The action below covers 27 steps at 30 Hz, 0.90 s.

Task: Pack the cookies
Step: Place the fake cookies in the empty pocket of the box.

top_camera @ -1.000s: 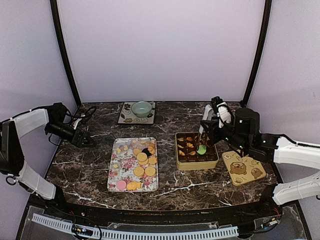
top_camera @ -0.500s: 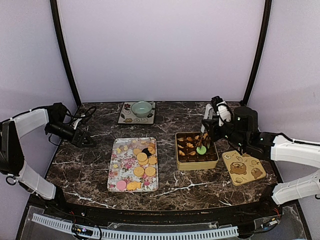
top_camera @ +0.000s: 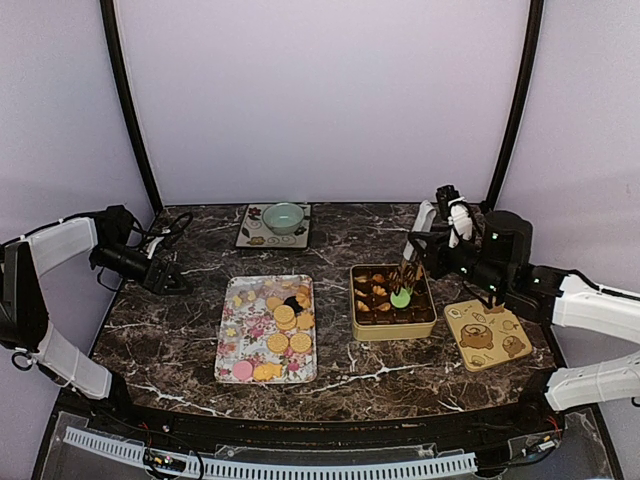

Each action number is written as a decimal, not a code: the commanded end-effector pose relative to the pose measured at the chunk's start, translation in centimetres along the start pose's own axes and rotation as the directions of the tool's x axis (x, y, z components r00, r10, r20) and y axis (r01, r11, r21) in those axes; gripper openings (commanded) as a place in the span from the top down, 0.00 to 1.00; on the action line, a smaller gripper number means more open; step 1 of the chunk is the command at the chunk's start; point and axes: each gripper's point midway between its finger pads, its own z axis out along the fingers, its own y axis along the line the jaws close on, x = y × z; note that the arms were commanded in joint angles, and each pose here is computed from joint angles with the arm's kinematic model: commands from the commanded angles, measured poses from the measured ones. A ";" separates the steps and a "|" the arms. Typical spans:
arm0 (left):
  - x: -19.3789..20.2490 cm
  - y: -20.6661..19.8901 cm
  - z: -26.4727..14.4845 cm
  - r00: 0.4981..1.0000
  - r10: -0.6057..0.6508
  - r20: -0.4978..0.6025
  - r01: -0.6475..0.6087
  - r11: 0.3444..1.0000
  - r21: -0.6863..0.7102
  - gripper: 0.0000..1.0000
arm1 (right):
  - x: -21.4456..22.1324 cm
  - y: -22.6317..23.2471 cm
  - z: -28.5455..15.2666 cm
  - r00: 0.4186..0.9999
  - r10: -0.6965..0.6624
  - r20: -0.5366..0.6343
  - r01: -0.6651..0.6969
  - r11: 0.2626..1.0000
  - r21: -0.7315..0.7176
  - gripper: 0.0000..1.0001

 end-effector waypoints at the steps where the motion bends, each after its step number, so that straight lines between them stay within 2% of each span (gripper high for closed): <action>1: -0.6 -0.5 -0.4 1.000 0.012 0.012 -0.012 1.000 0.006 0.04 | -1.8 0.9 -0.7 0.997 0.056 0.057 -0.053 0.997 -0.059 0.68; 7: -0.6 -0.5 -0.4 1.000 0.011 0.013 -0.012 1.000 0.005 0.04 | -1.0 1.1 -0.4 0.998 0.050 0.033 -0.047 0.997 -0.066 0.70; 17: -0.5 -0.4 -0.3 1.000 0.009 0.014 -0.009 1.000 0.008 0.04 | 0.7 -0.3 -0.4 0.996 -0.066 -0.065 0.067 0.998 0.010 0.73; 27: -0.8 -0.5 -0.4 1.000 0.009 0.021 -0.009 1.000 0.011 0.04 | -1.6 -0.4 -1.1 0.999 -0.040 0.003 0.039 0.999 0.023 0.71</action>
